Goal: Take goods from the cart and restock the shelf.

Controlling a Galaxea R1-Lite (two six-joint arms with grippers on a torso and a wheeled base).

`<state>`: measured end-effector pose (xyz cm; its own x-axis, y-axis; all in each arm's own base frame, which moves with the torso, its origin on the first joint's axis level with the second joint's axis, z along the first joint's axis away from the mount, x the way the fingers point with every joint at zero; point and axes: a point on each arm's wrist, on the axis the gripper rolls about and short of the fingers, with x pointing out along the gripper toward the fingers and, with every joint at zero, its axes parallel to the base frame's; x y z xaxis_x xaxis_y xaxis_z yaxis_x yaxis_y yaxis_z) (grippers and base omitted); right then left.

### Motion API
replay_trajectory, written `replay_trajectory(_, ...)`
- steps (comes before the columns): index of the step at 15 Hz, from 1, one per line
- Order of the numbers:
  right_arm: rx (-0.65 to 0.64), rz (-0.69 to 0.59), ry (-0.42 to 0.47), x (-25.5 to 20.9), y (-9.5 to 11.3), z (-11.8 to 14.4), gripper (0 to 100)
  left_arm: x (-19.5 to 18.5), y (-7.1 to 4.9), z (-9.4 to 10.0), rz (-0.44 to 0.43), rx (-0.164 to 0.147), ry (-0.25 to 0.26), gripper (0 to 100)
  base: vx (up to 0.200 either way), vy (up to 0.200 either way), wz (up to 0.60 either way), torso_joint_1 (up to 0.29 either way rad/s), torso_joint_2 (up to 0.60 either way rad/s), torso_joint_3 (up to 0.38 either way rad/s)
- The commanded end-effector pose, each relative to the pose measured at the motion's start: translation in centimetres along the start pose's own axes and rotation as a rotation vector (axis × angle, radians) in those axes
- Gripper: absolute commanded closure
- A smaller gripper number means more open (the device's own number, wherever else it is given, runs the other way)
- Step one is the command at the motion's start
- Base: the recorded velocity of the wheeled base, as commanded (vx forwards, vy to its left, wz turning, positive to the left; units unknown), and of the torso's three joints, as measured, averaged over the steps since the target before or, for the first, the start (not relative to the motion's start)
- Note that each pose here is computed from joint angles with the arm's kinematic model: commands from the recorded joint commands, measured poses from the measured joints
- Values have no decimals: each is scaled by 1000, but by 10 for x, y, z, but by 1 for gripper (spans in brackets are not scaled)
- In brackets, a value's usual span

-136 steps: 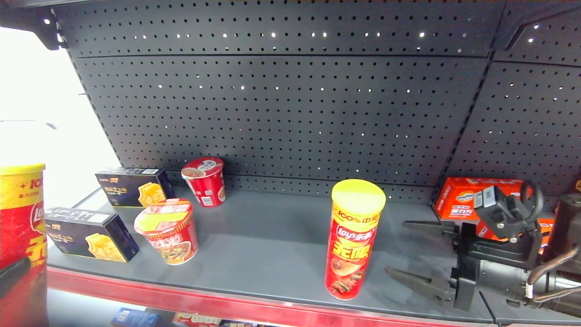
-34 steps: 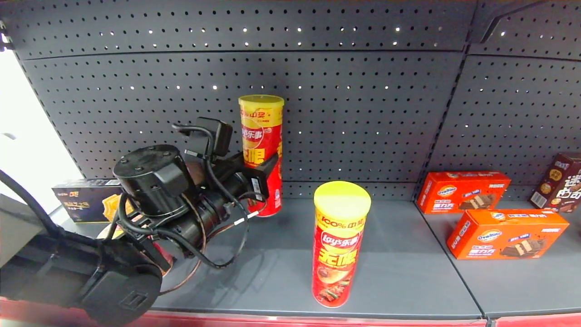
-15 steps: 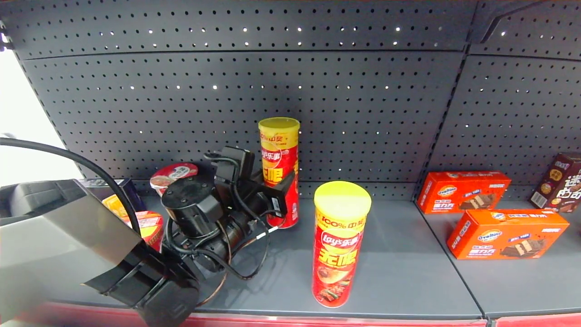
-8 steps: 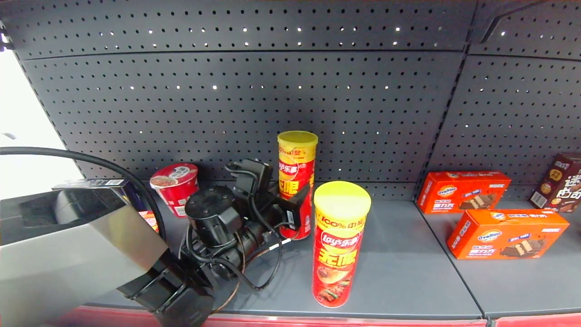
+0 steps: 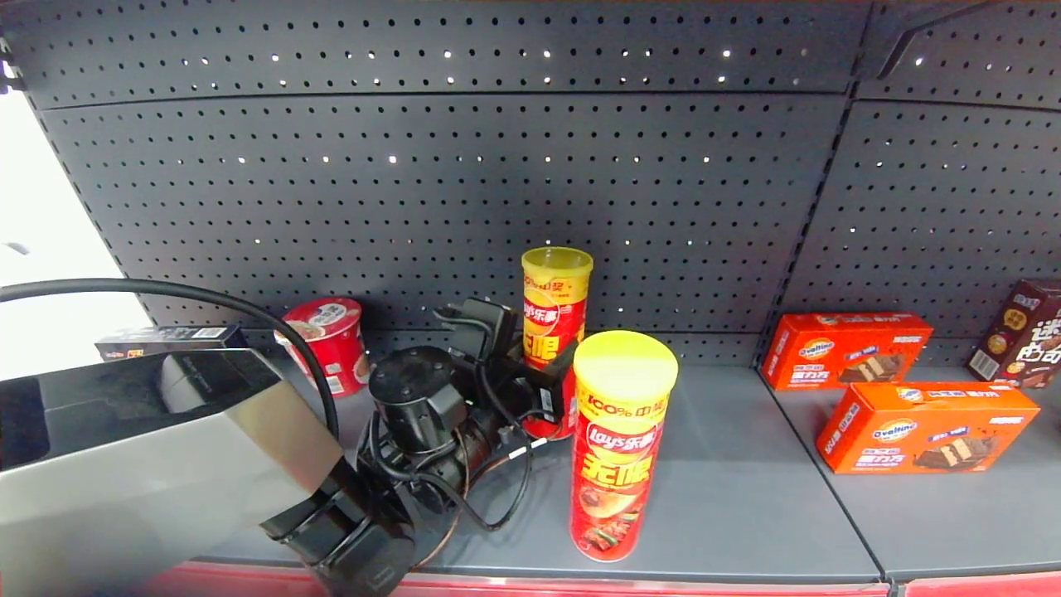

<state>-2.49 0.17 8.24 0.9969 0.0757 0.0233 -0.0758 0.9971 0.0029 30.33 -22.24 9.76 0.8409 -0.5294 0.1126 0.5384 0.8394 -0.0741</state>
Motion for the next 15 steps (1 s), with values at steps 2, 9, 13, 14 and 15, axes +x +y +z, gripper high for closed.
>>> replay_trajectory(2, 0, -1, -1, 0, 0, 0, 0, 12, 2, -2, 5, 2, -25, 100, 0, 0, 0, 0, 0, 0)
replay_trajectory(9, 0, -1, -1, 0, 0, 0, 0, 25, 11, -9, 22, 10, -51, 100, 0, 0, 0, 0, 0, 0)
replay_trajectory(13, 0, -2, 0, 0, 0, 0, 0, 27, 22, -12, 47, 17, -48, 100, 0, 0, 0, 0, 0, 0)
replay_trajectory(14, 0, 1, -1, 0, 0, 0, 0, 28, 22, -12, 48, 16, -51, 100, 0, 0, 0, 0, 0, 0)
replay_trajectory(15, 0, -1, 2, 0, 0, 0, 0, 29, 22, -12, 48, 16, -53, 100, 0, 0, 0, 0, 0, 0)
